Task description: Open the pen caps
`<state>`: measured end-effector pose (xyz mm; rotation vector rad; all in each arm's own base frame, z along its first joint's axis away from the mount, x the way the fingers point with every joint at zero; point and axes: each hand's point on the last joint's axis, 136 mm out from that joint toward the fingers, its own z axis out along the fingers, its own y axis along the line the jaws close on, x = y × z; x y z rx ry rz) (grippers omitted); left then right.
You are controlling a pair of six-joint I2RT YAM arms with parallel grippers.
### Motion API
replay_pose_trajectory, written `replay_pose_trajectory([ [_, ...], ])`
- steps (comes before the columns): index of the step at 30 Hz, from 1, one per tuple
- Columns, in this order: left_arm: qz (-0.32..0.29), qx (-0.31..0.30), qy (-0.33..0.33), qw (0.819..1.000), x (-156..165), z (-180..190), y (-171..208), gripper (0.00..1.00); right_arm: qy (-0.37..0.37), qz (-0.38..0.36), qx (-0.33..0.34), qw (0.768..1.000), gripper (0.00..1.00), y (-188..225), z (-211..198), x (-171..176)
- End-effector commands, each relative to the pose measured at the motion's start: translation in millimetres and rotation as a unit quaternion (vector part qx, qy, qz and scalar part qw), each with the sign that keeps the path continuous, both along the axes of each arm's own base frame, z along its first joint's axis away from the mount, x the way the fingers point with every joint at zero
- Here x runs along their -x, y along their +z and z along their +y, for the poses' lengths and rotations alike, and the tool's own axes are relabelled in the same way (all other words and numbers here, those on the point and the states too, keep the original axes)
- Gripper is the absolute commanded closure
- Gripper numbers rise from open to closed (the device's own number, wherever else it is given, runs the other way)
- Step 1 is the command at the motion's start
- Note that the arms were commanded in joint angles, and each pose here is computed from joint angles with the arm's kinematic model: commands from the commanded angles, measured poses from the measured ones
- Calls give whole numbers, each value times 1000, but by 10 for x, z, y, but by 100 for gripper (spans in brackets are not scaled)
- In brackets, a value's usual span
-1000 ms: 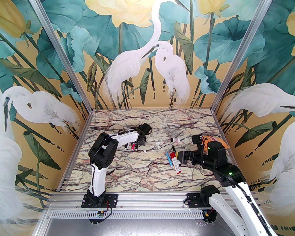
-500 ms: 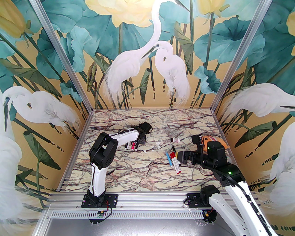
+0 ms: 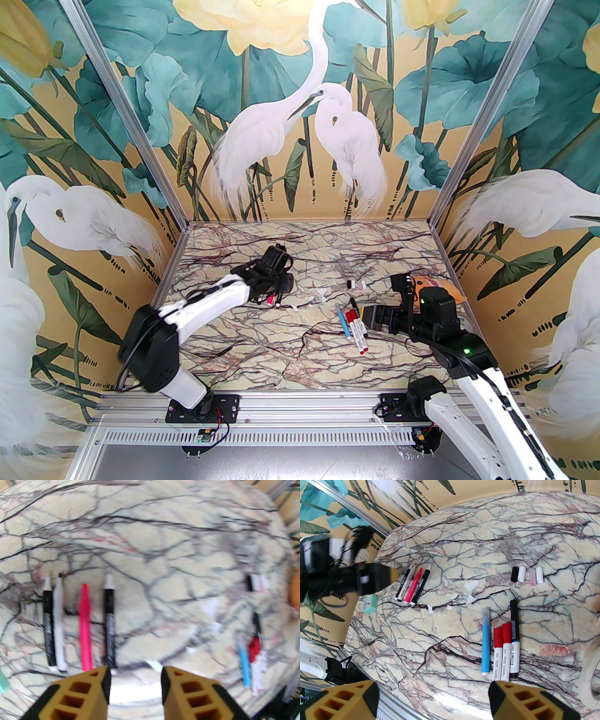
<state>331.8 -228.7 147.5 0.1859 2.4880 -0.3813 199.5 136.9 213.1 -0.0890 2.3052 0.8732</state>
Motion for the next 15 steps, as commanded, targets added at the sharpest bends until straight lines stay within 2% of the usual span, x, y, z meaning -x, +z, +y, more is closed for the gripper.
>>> replay_pose_trajectory([
  [1, -11, 107, -65, 992, 256, -268, 260, 51, -24, 6, 26, 999, 24, -70, -40, -89],
  [4, -32, 172, -105, 979, 499, -327, 516, 38, -26, 20, 56, 998, 29, -184, -18, -130],
  [8, -51, 240, -152, 958, 833, -341, 821, 6, -16, 41, 94, 995, 40, -363, 81, -196],
  [9, -52, 253, -164, 952, 917, -341, 872, 1, -10, 46, 104, 993, 42, -415, 123, -216],
  [15, -47, 312, -222, 923, 1332, -333, 1084, 0, 15, 77, 161, 984, 49, -739, 338, -398],
])
